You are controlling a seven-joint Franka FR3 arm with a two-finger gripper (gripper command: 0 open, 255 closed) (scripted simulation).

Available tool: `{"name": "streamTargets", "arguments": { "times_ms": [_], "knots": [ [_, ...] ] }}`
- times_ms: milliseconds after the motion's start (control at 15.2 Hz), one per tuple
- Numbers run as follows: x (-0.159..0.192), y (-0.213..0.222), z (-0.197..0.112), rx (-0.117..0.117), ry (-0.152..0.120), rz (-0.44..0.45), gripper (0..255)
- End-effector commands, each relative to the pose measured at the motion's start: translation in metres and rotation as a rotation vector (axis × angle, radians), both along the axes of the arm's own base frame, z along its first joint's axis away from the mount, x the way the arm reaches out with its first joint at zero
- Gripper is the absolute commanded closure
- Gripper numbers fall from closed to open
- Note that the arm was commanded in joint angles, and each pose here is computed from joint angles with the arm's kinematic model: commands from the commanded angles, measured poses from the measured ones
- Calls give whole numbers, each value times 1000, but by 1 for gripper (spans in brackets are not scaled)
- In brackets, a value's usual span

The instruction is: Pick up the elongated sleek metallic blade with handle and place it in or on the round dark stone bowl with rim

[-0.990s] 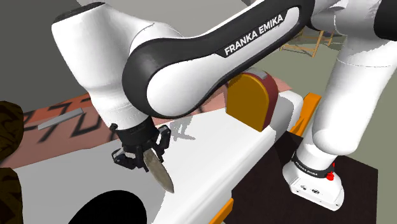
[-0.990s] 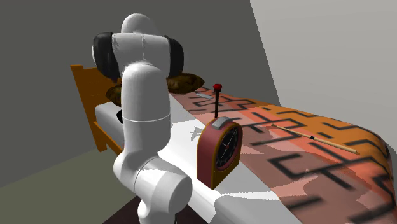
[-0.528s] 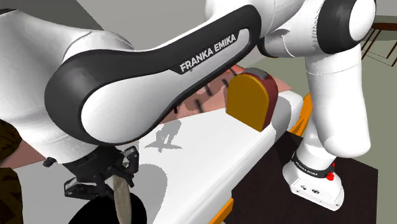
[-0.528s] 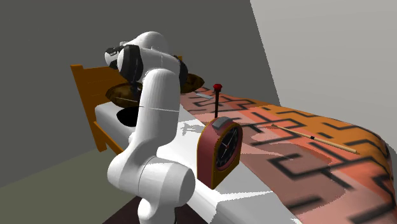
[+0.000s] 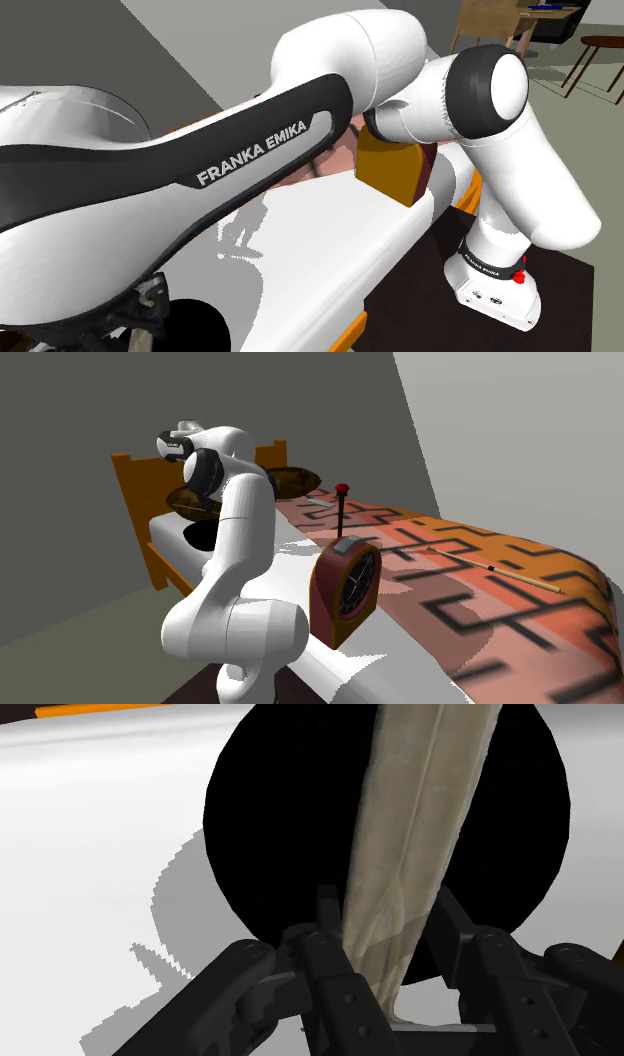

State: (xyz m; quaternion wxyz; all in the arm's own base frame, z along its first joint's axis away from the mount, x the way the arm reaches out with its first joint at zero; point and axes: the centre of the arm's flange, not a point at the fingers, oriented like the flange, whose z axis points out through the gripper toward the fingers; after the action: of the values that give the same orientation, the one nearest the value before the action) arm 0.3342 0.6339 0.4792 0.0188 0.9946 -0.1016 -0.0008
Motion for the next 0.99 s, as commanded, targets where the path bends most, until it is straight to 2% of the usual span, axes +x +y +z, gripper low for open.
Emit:
{"name": "streamTargets", "arguments": {
  "times_ms": [0,726,924],
  "knots": [
    [-1,1,-10,0,0,0,255],
    [-1,1,-69,0,0,0,255],
    [-1,1,-69,0,0,0,255]
  ]
}}
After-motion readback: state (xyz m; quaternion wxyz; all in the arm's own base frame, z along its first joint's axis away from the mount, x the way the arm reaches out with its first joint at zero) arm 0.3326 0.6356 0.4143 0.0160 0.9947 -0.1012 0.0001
